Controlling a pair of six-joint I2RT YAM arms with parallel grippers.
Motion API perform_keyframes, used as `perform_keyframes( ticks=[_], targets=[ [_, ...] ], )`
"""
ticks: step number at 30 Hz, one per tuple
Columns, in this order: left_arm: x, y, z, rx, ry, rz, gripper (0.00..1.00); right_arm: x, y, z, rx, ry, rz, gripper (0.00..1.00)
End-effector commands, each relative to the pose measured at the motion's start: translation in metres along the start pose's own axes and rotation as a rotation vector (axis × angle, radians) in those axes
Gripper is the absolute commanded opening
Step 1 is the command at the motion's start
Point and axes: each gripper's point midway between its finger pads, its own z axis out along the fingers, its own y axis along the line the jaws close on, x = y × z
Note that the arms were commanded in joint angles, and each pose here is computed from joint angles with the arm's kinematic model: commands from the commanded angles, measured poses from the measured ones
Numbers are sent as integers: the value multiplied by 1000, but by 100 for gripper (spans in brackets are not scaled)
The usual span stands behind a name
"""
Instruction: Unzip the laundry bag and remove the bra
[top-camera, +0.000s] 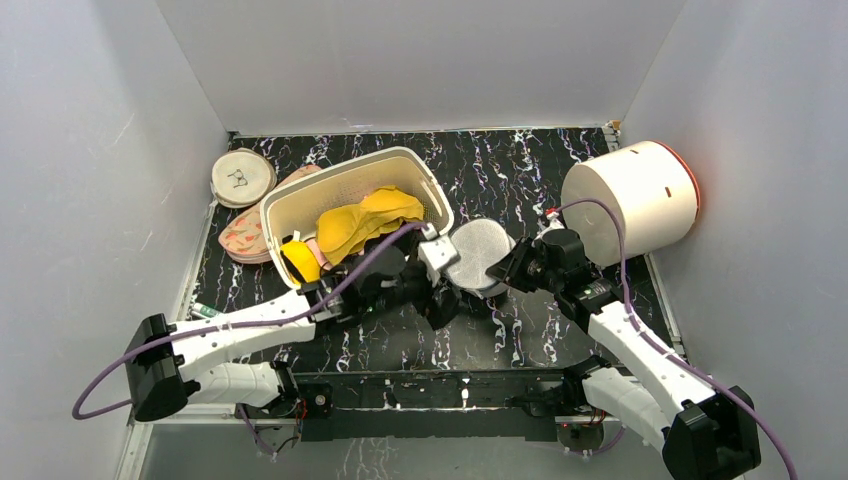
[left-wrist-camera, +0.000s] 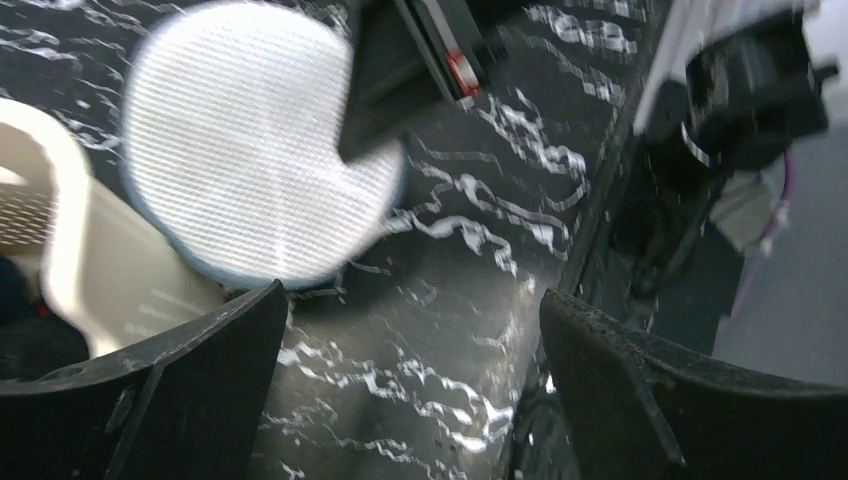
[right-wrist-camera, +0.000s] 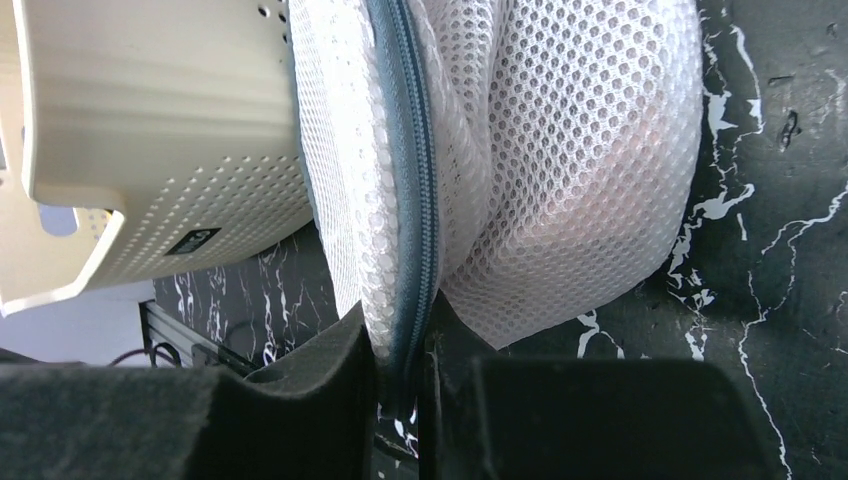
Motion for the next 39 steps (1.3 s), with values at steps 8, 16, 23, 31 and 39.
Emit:
perform_keyframes(
  ticks=[8,16,23,31,39],
  targets=[
    [61,-6,22,-5,130,514,92,39,13,-10,-153,187,-107,14],
    [67,11,54,-67,37,852,70,36,19,-19,-173,173,-142,15],
    [84,17,77,-72,67,917,54,33,23,-21,-181,167,-149,16],
    [82,27,73,-98,73,857,26,27,19,-11,-142,172,-163,21],
    [74,30,71,-103,113,644,0,-7,23,-3,-56,101,-207,48]
  ],
)
